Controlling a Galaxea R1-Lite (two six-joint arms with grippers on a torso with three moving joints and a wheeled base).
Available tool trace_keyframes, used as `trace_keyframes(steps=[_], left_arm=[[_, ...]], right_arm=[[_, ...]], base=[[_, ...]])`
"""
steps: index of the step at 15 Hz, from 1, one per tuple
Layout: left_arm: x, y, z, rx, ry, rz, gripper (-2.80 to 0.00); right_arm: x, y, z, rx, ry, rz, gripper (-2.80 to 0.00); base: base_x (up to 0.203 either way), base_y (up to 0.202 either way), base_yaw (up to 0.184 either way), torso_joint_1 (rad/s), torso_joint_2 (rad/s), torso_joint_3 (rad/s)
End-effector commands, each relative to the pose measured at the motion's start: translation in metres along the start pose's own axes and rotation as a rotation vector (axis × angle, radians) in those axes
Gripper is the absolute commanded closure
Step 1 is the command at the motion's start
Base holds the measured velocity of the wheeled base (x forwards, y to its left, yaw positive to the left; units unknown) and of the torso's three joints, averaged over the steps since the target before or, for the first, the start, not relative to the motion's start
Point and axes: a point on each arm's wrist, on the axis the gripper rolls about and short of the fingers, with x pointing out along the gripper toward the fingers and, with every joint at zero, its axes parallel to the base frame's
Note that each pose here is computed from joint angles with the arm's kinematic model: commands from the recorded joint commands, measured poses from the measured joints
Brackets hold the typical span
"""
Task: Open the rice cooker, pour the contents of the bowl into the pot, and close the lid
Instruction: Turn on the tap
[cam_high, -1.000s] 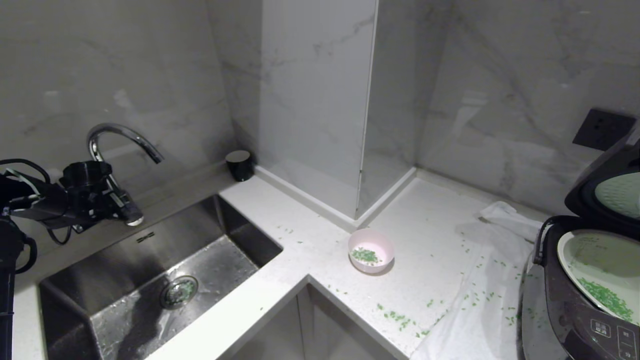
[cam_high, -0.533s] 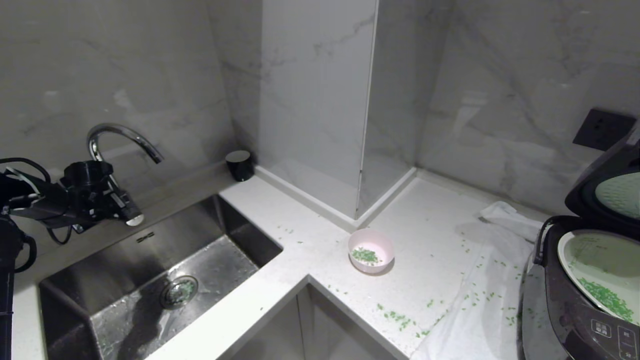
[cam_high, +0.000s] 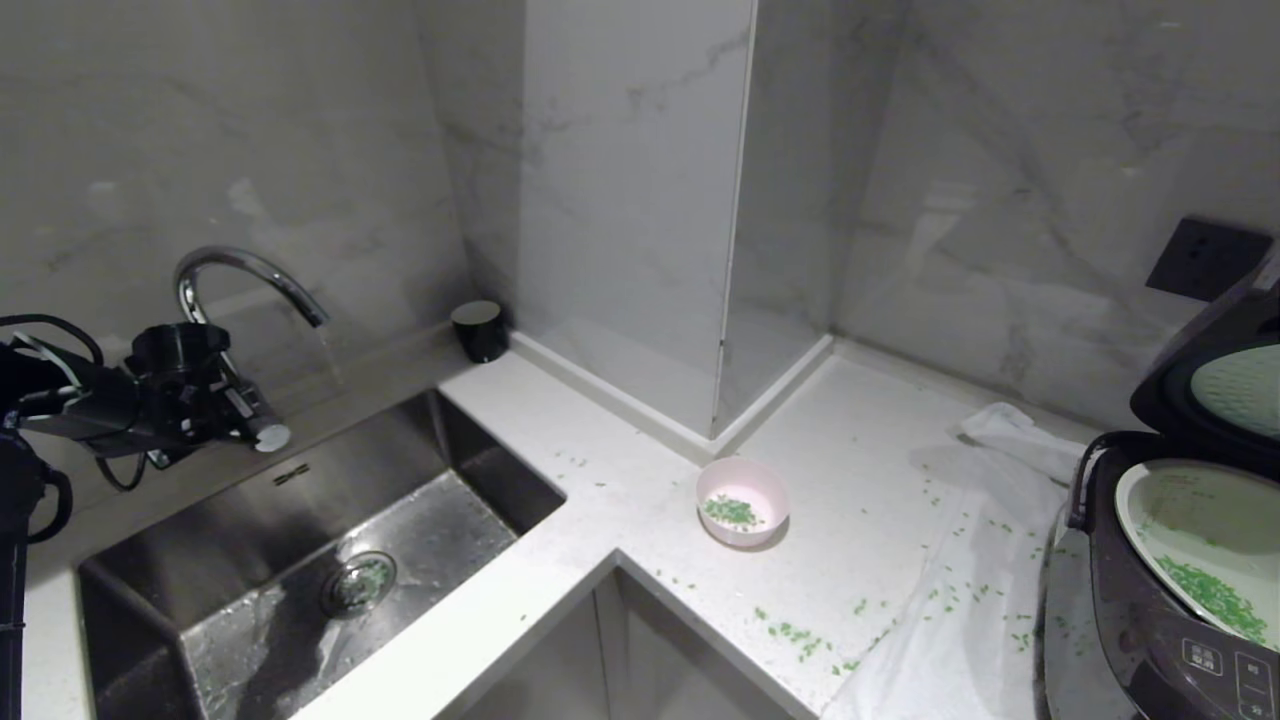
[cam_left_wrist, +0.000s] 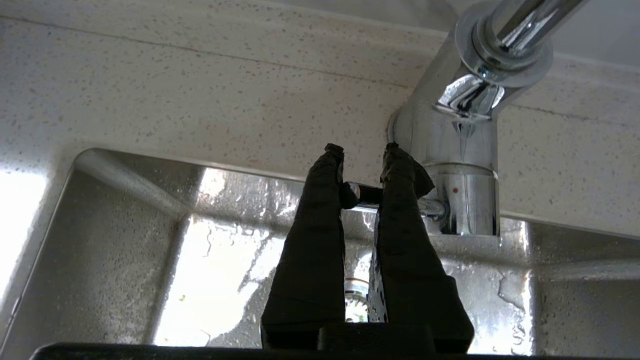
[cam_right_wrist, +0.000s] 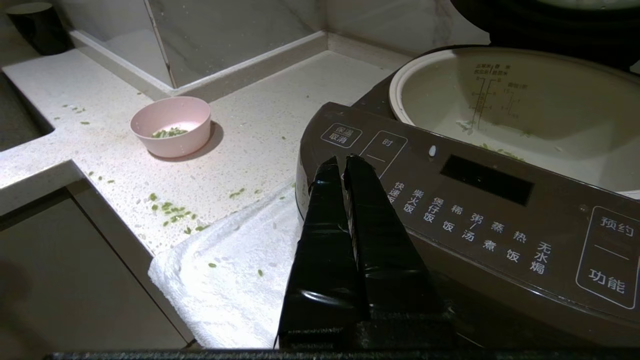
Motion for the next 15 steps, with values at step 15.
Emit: trace_keyframes(steps=[15], left_arm=[[0.0037,-0.0018,0.0014,-0.007,-0.014,-0.001,0.0]], right_arm=[[0.0002,0.0,-0.0008,-0.001,0.002,0.0,0.0]], base=[[0.0,0.0,0.0,0.0,0.0,0.0]])
